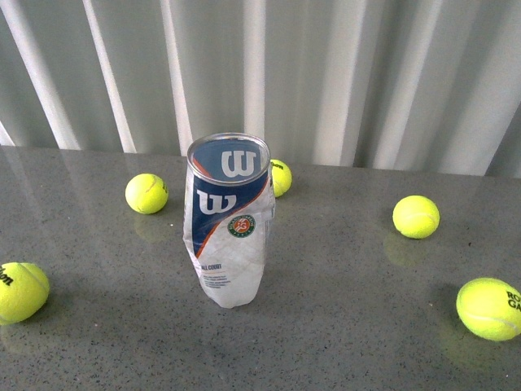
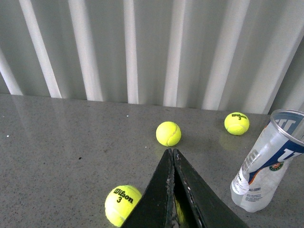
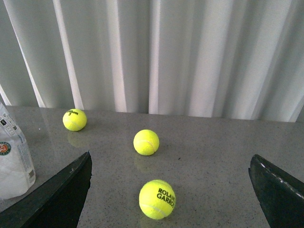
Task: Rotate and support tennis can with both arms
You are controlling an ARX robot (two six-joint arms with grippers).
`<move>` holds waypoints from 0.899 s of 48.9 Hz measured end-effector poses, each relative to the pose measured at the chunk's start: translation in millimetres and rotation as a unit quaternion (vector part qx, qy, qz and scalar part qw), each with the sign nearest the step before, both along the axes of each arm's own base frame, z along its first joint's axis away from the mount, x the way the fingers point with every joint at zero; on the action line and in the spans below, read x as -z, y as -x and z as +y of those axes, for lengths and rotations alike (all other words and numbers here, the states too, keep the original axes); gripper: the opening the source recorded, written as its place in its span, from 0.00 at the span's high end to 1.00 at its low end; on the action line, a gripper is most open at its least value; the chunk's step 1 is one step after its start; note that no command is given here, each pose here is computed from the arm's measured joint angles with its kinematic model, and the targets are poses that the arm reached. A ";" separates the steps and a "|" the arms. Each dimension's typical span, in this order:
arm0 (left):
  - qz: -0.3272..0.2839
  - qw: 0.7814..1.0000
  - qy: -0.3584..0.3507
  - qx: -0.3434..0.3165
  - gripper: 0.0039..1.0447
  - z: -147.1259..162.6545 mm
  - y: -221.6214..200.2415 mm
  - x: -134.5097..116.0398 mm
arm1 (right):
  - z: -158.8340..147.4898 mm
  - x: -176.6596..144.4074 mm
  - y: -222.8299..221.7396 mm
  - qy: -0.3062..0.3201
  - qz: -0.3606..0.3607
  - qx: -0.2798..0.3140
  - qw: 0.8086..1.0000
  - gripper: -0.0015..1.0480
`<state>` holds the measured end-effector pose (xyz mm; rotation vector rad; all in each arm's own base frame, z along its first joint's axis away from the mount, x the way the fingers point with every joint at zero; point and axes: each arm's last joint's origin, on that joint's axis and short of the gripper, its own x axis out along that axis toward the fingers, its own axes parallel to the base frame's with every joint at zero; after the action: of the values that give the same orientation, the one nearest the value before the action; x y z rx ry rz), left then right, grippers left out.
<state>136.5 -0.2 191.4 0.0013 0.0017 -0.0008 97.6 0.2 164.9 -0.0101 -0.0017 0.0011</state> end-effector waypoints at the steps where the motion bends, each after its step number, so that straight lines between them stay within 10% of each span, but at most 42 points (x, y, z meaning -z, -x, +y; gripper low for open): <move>1: 0.000 1.000 0.000 0.000 0.97 0.0 0.9 1.2 | 0.0 0.0 0.0 0.000 0.000 0.000 1.000 0.07; 44: -0.015 1.000 0.001 0.000 0.97 0.0 25.8 16.3 | 0.0 0.0 0.0 0.000 0.000 0.000 1.000 0.07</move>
<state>110.7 -0.2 175.1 -0.0014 -0.0280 -0.0015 97.6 0.2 164.9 -0.0101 -0.0017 0.0011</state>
